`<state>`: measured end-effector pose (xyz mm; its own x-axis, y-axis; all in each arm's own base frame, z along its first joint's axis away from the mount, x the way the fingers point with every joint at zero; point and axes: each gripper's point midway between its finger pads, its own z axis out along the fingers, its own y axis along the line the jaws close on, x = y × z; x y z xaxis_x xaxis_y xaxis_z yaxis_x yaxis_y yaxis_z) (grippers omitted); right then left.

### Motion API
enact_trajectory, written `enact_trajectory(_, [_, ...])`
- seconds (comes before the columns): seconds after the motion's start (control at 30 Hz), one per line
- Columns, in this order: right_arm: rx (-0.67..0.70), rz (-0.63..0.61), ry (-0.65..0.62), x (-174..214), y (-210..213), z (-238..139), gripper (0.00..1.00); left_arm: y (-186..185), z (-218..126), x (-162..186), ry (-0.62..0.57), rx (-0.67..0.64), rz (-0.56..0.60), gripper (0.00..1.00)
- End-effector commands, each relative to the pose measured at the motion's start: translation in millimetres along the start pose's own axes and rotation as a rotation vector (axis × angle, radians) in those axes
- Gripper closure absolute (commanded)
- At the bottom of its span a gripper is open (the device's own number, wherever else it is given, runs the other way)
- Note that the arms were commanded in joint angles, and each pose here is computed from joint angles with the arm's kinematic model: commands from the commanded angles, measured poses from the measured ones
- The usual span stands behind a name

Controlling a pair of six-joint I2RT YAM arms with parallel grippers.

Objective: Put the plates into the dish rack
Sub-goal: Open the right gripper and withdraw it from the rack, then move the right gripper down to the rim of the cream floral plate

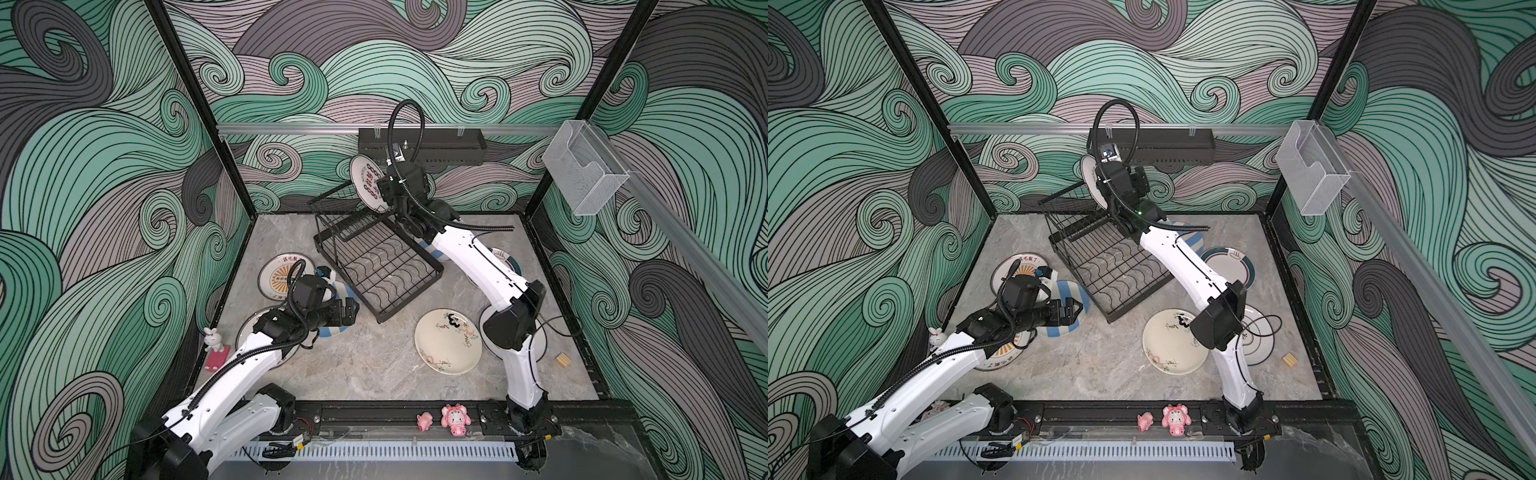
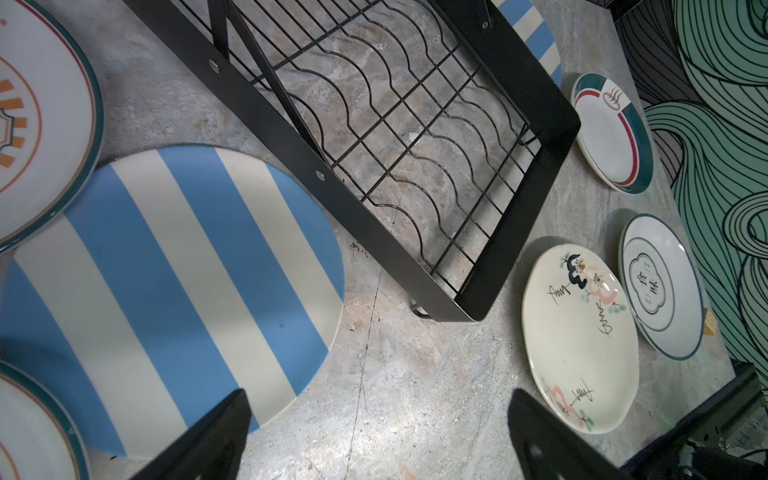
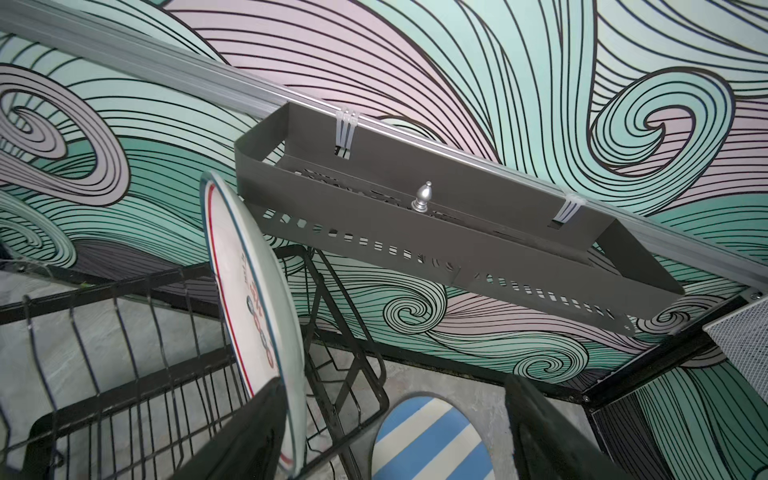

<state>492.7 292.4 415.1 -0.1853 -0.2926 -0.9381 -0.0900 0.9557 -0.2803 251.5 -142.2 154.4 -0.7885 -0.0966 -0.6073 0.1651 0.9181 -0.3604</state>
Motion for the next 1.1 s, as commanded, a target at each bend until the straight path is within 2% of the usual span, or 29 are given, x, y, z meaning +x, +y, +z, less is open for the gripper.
enact_trajectory(0.0, [-0.109,0.062,-0.008,-14.6,-28.3,-37.1,0.15,0.9,-16.2,-15.2,-0.044,-0.036,0.017,0.01])
enact_trajectory(0.13, [-0.245,0.097,0.065,17.6,-39.1,-67.8,0.12,1.4,-20.3,-17.9,-0.054,-0.042,0.017,0.02])
enact_trajectory(0.23, [-0.306,0.141,0.135,60.1,-51.4,-93.4,0.09,2.2,-21.1,-19.5,-0.062,-0.046,0.013,0.01])
enact_trajectory(0.4, [-0.347,0.242,0.283,152.0,-72.2,-133.9,0.05,-1.7,-14.2,-17.7,-0.043,-0.024,0.011,0.01])
enact_trajectory(0.6, [-0.324,0.255,0.581,276.6,-72.4,-169.7,0.03,-9.6,-7.7,-11.8,-0.027,0.034,0.008,0.01])
enact_trajectory(0.67, [-0.319,0.268,0.651,305.2,-72.4,-181.7,0.03,-10.7,-6.3,-8.2,-0.017,0.047,-0.004,0.01])
enact_trajectory(0.83, [-0.27,0.331,0.751,350.2,-79.4,-202.6,0.03,-7.8,-3.4,8.9,0.029,0.058,-0.032,0.01])
enact_trajectory(1.07, [-0.229,0.365,0.887,399.5,-77.4,-207.6,0.03,-6.3,7.2,38.1,0.079,0.113,-0.09,0.01])
